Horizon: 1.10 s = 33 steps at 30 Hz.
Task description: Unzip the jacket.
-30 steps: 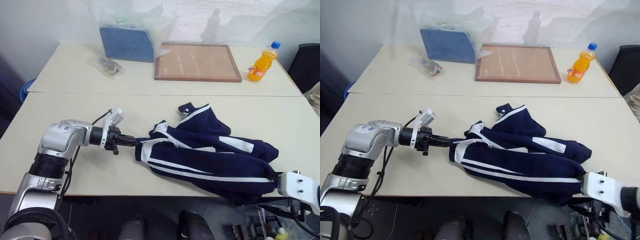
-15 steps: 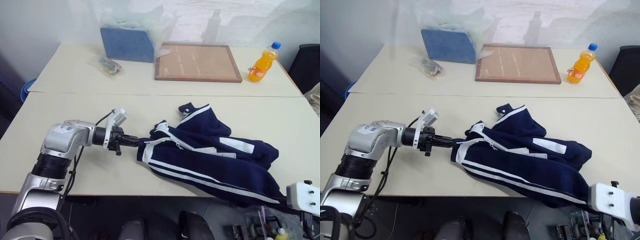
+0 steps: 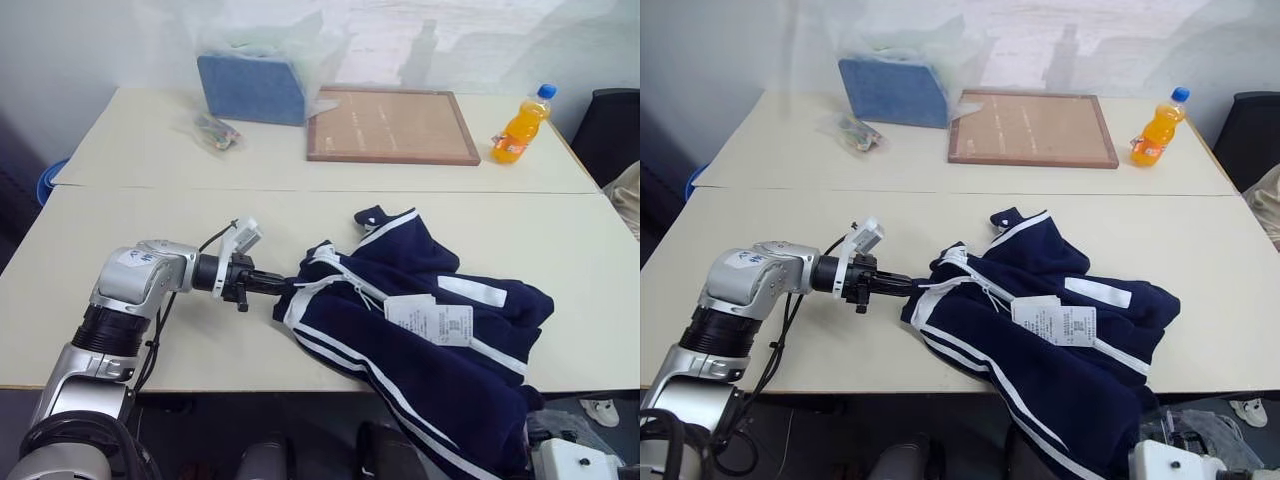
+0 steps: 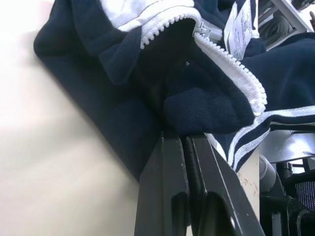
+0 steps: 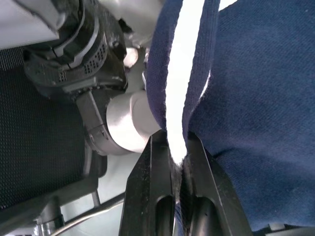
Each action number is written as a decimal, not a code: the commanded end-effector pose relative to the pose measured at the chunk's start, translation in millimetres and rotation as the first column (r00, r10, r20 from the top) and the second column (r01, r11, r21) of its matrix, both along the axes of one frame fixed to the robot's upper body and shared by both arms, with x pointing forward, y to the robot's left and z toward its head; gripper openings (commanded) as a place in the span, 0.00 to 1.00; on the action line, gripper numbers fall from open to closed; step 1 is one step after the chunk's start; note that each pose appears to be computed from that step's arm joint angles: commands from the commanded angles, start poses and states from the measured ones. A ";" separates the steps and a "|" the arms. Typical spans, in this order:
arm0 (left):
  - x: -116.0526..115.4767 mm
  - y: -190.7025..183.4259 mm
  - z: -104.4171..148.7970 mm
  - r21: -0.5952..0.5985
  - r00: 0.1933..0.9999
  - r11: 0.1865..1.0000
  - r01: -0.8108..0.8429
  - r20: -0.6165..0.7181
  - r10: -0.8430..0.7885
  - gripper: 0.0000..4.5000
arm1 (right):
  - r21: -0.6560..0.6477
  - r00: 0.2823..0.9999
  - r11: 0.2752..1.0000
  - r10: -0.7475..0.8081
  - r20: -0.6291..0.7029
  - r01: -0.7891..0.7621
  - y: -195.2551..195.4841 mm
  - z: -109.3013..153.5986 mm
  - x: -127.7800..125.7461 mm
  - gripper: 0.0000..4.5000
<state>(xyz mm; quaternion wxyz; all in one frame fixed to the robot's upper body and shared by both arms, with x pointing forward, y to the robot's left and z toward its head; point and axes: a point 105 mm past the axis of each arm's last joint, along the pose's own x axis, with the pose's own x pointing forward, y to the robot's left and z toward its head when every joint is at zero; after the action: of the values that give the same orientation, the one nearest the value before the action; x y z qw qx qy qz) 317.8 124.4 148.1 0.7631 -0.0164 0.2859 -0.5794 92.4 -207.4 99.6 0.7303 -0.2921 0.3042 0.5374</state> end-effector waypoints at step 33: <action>64.3 -82.7 18.1 0.582 0.560 0.721 0.377 0.477 -0.678 0.75 | -0.221 0.947 0.944 -0.187 0.260 0.247 -117.0 46.6 210.1 0.61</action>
<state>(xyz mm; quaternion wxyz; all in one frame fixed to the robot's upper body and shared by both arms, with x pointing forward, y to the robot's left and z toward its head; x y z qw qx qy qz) 376.1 42.8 161.2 0.5993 0.3790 0.1255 -0.6939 301.4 -318.2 145.7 0.7842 -0.3935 0.3023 0.3724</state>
